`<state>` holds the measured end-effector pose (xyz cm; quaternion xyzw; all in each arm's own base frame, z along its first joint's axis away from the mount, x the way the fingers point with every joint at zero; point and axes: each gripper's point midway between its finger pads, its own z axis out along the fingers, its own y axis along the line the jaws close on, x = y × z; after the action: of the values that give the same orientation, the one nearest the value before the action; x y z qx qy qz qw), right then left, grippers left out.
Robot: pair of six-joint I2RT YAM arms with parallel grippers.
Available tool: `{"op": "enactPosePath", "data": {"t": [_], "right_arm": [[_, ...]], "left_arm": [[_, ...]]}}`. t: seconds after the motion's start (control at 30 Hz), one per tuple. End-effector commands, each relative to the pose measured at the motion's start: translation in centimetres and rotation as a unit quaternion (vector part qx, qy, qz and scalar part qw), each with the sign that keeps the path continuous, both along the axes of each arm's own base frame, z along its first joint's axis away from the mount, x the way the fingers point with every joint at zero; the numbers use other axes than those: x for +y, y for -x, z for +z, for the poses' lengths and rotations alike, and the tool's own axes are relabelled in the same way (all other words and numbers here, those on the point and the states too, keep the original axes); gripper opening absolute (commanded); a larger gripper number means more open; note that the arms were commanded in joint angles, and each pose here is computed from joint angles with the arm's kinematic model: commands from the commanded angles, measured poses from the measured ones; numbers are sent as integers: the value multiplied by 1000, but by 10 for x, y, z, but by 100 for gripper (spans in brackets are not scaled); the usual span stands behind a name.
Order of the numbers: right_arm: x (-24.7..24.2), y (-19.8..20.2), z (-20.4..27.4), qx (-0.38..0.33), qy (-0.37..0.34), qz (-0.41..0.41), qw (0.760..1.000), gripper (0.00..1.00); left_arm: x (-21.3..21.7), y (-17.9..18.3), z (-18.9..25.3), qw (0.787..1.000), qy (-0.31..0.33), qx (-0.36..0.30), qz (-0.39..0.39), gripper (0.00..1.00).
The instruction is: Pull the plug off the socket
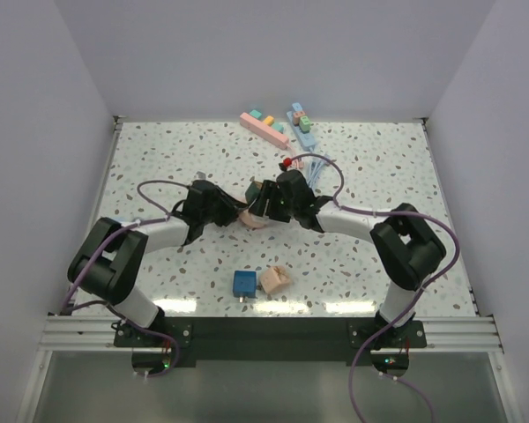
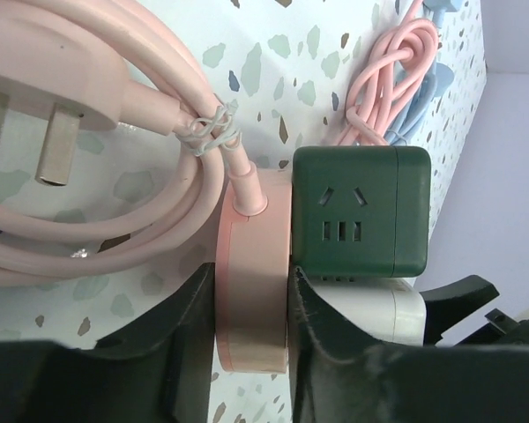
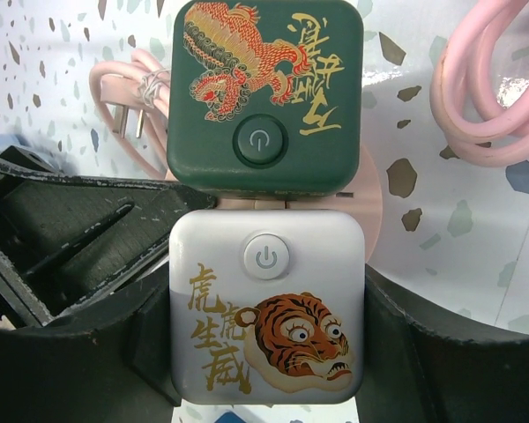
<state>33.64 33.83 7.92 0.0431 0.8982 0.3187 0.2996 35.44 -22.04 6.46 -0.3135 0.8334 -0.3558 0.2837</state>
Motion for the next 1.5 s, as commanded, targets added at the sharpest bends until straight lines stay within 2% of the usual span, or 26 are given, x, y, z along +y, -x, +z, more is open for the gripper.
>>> {"op": "enactPosePath", "data": {"t": [0.0, 0.1, 0.27, 0.4, 0.43, 0.5, 0.6, 0.73, 0.87, 0.97, 1.13, 1.27, 1.47], "right_arm": [[40, 7, 47, -27, -81, 73, 994, 0], [34, 5, 54, -31, -71, 64, 995, 0], [-3, -10, 81, -60, -10, 38, 997, 0], [-66, -23, 107, -93, 30, -45, 994, 0], [-84, -28, 128, -125, 35, -84, 988, 0], [-94, -27, 138, -160, 27, -101, 982, 0], [-103, -23, 143, -164, 19, -124, 978, 0], [-100, -14, 135, -138, 41, -94, 985, 0], [-133, 1, 112, -96, 143, -102, 980, 0], [-150, 27, 78, -56, 202, -57, 976, 0], [-143, 86, 36, 47, 196, 59, 978, 0], [-141, 137, 5, 140, 180, 135, 964, 0], [-134, 193, -10, 222, 148, 225, 937, 0]], "left_arm": [[-4, -16, 9, 1000, 7, -30, -3, 19], [9, -18, 0, 1000, -20, -23, 1, 0], [51, -14, -28, 995, -100, 8, 11, 0], [78, 0, -47, 989, -145, 29, 14, 0], [80, 2, -47, 988, -150, 29, 11, 0], [87, 2, -48, 986, -164, 27, 22, 0], [85, -4, -41, 986, -165, 15, 20, 0], [78, -13, -23, 988, -150, -9, 21, 0], [65, -21, -3, 990, -135, -41, -4, 0], [50, -25, 7, 989, -121, -68, -52, 0], [24, -19, 12, 978, -117, -97, -141, 0], [11, -12, 13, 969, -123, -110, -185, 0], [9, -5, 8, 964, -127, -108, -208, 0]]}}
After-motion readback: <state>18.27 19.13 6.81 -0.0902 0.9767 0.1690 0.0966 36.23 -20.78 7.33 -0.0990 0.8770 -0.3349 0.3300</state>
